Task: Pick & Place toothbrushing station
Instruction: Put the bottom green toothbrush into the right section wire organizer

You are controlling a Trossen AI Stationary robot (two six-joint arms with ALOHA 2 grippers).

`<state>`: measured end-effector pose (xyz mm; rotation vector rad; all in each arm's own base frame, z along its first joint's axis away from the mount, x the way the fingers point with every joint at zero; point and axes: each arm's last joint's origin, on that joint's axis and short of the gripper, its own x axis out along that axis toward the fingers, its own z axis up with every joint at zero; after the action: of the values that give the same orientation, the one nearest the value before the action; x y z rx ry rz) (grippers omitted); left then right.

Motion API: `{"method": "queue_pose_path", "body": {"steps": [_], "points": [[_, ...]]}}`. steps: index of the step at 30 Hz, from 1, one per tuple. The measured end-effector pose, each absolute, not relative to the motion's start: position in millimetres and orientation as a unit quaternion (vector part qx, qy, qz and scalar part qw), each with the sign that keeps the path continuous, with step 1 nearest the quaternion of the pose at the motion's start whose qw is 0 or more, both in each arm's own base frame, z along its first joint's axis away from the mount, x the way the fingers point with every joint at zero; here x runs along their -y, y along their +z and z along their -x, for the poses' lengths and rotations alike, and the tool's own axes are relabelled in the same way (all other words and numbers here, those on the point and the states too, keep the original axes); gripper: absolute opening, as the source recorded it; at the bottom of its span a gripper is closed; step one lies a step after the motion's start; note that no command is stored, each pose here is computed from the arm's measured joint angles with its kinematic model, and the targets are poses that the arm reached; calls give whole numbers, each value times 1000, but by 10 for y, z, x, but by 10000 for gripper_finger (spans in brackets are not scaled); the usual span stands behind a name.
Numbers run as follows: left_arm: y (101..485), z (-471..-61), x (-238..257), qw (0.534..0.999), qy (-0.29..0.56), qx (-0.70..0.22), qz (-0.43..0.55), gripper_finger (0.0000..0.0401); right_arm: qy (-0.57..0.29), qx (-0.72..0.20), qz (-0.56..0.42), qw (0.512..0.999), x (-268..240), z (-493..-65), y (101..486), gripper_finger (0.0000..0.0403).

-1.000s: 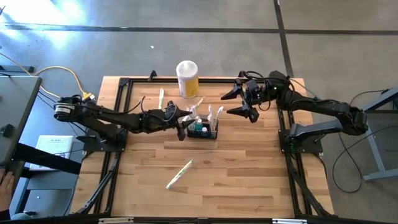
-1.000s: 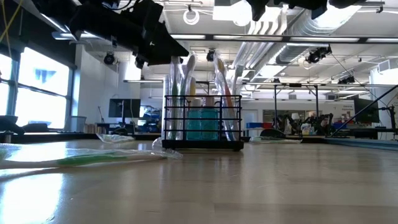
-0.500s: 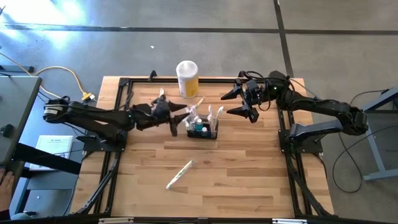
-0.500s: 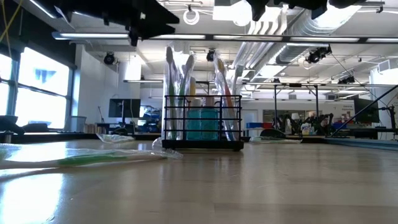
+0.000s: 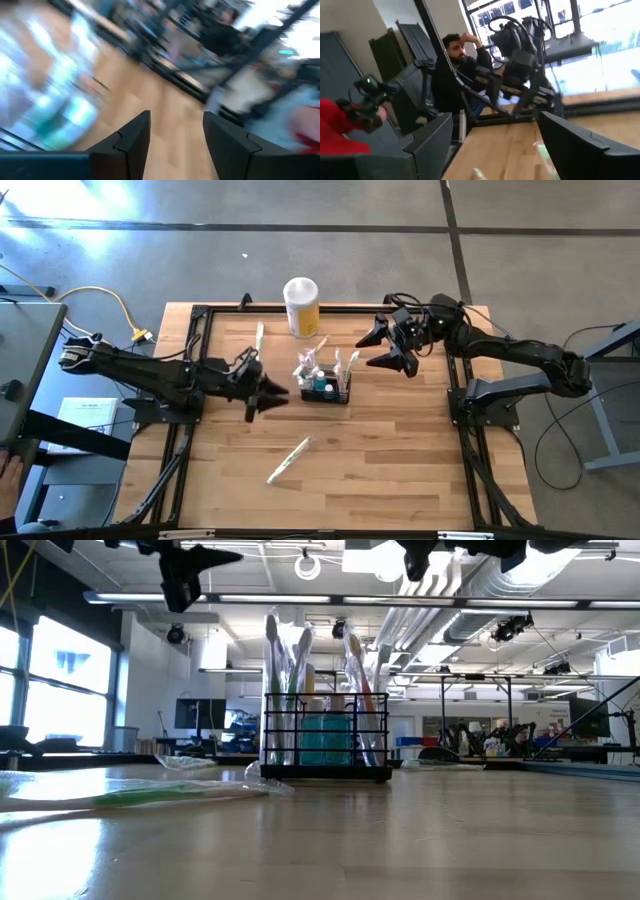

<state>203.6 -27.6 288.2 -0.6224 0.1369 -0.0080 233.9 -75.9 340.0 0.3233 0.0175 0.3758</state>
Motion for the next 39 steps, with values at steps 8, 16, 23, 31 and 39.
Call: {"method": "queue_pose_path", "body": {"steps": [8,16,23,31,39], "points": [[2873,-2046,533,914,-95,-108,380,175,236,-29,-190,953,716,-2328,3396,288],[3113,-2089,920,921,-95,-124,358,146,269,-44,-225,935,491,-2281,3462,283],[3370,-2156,1328,911,-99,-214,337,126,316,-56,-253,913,141,-2240,3530,282],[3472,-2272,1897,888,-43,-372,267,119,252,-106,-277,921,-397,-2239,3414,282],[3023,-2483,2126,857,90,-467,198,119,183,-124,-271,937,-832,-2166,3327,282]]}}
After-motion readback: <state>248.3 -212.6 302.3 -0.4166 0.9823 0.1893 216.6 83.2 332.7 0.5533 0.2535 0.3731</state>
